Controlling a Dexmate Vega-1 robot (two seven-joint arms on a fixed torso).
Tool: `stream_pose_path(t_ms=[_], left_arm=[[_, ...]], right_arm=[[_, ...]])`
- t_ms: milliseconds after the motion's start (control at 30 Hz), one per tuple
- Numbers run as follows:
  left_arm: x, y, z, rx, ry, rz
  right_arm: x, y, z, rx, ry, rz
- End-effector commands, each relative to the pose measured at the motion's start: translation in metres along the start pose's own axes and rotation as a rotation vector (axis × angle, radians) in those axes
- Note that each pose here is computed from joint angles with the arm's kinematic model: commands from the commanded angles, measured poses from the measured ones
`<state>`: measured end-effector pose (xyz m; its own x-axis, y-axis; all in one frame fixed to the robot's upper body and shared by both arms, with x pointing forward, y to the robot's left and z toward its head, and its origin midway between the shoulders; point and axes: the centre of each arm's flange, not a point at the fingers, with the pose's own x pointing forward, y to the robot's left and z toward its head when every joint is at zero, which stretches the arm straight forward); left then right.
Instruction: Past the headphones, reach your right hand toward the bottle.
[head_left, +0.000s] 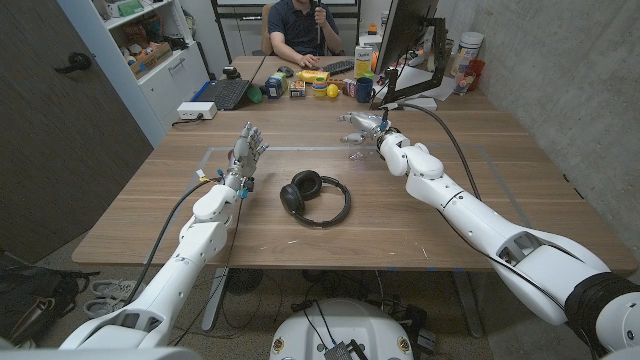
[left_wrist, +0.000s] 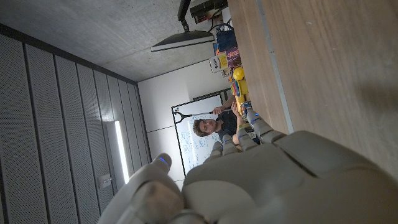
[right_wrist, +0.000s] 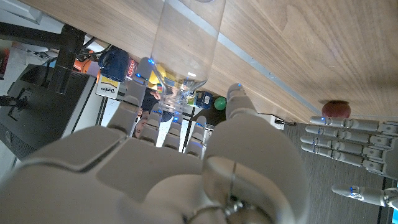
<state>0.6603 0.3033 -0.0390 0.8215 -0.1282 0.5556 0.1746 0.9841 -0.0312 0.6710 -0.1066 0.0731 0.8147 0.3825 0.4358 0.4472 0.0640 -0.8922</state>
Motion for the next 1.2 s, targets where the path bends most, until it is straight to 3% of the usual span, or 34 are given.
stream_pose_path(t_ms=[33,1200], left_arm=[[0.0029,-0.0013,-0.0005,0.000,0.000,-0.003],[0.0117,0.0002,-0.0014,-0.002,0.001,-0.008]], right_arm=[[0.0015,0.0010,-0.0027,0.017,-0.003,-0.003],[0.0073,-0.0011,-0.0028,0.024,-0.014,-0.010]])
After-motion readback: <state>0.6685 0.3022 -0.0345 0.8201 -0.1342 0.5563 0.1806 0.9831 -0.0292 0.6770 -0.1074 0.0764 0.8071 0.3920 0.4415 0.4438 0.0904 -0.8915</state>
